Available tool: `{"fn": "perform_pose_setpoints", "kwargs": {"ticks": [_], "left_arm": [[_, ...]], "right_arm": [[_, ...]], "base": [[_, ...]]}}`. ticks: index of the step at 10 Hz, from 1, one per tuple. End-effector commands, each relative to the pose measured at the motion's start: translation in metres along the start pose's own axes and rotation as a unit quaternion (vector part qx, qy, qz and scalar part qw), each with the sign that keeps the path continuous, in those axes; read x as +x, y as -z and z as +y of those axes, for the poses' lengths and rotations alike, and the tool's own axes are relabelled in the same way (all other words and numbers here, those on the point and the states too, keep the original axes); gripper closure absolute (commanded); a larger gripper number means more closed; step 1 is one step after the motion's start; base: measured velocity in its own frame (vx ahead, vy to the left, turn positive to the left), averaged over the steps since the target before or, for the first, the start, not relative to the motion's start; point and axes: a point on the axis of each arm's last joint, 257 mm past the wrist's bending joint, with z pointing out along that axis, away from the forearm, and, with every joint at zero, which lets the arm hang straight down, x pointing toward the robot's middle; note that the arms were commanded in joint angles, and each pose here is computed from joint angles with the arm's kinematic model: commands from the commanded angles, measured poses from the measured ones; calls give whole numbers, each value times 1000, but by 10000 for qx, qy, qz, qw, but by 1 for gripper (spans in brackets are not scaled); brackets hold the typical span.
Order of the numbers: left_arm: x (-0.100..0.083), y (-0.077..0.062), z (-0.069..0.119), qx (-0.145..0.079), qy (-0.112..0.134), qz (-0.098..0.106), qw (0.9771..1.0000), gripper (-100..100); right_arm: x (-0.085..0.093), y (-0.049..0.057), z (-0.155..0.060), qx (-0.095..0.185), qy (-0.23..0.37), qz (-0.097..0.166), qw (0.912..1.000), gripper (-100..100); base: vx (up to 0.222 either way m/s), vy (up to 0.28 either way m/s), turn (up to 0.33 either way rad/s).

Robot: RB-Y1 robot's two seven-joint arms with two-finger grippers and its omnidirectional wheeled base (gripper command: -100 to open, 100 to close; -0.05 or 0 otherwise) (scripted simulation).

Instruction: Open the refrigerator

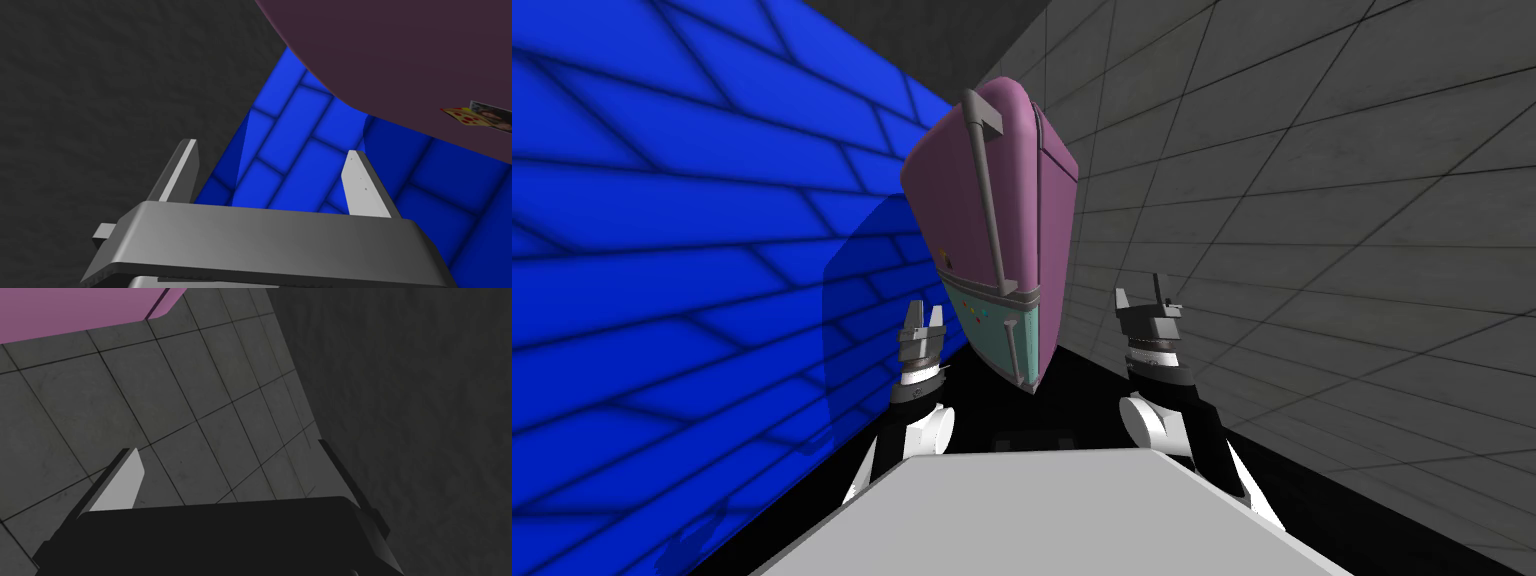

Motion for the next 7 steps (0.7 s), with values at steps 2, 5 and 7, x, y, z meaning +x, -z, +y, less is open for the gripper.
{"fn": "perform_pose_setpoints", "kwargs": {"ticks": [2,5,7], "left_arm": [[0,0,0,0,0,0,10000,0],[0,0,0,1,0,0,10000,0],[0,0,0,2,0,0,10000,0]], "right_arm": [[0,0,0,0,0,0,10000,0],[0,0,0,-1,0,0,10000,0],[0,0,0,-2,0,0,10000,0]], "base": [[0,0,0],[0,0,0],[0,0,0]]}}
